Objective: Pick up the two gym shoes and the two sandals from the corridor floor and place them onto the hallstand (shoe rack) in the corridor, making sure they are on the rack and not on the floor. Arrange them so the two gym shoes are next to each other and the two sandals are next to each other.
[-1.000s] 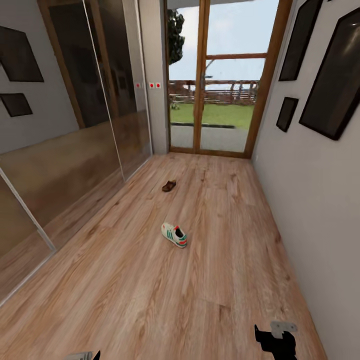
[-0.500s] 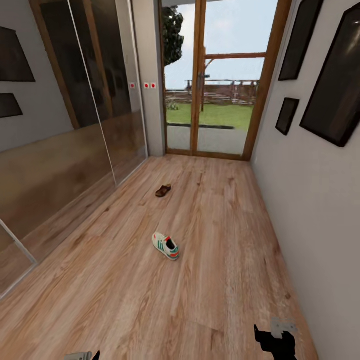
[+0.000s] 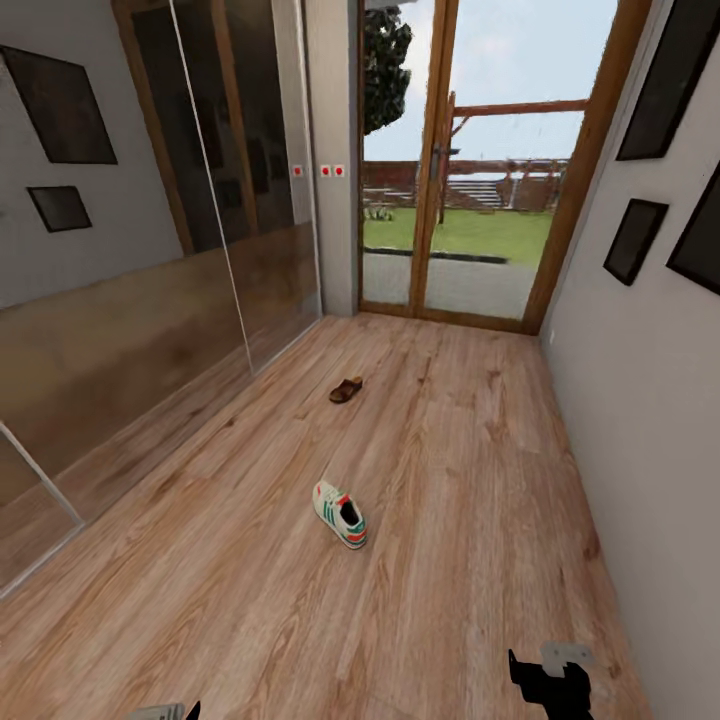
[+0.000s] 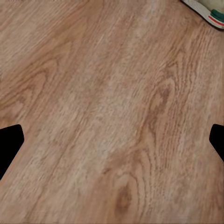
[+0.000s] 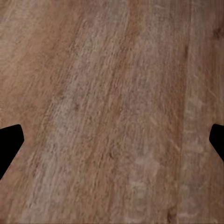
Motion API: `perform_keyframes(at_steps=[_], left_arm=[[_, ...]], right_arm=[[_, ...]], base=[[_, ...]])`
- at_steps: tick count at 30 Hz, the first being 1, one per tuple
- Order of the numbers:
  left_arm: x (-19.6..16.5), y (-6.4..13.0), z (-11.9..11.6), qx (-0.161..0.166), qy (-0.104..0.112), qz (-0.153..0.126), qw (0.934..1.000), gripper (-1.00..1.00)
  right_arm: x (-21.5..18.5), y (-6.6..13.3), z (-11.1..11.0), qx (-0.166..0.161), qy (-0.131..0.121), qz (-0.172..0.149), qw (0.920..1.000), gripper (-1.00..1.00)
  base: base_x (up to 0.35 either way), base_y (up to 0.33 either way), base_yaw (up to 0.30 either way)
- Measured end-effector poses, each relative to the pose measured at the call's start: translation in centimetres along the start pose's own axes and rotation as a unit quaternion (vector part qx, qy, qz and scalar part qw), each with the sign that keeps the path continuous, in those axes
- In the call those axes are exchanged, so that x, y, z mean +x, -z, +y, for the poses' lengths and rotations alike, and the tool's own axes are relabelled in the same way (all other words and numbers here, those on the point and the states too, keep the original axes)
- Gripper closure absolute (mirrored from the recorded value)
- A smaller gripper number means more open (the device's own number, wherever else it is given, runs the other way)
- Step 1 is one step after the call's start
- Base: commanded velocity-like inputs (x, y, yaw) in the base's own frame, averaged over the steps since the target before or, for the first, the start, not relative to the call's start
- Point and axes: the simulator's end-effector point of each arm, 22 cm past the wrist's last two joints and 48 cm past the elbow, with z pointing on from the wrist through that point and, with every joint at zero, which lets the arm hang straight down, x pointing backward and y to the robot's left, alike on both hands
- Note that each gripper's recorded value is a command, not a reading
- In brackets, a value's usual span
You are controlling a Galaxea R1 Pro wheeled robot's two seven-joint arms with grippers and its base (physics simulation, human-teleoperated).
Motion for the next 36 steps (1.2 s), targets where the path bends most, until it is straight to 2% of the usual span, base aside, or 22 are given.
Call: perform_keyframes(at_steps=[6, 12, 27, 36], left_arm=[[0.00, 0.00, -0.01, 0.000, 0.000, 0.000, 1.0000, -1.00], [0.01, -0.01, -0.01, 0.000, 0.000, 0.000, 1.0000, -1.00], [-0.02, -0.02, 0.04, -0.001, 0.001, 0.000, 1.0000, -1.00], [-0.06, -0.01, 0.07, -0.001, 0.001, -0.001, 1.0000, -1.00]], right_arm=[[0.00, 0.00, -0.01, 0.000, 0.000, 0.000, 1.0000, -1.00], [0.03, -0.01, 0.01, 0.000, 0.000, 0.000, 1.0000, -1.00], [0.04, -0.02, 0.01, 0.000, 0.000, 0.000, 1.0000, -1.00], [0.02, -0.01, -0.01, 0.000, 0.000, 0.000, 1.0000, -1.00]], base=[[0.270, -0.178, 0.247], [0.182, -0.107, 0.073], [0.008, -0.004, 0.010], [0.063, -0.005, 0.218]])
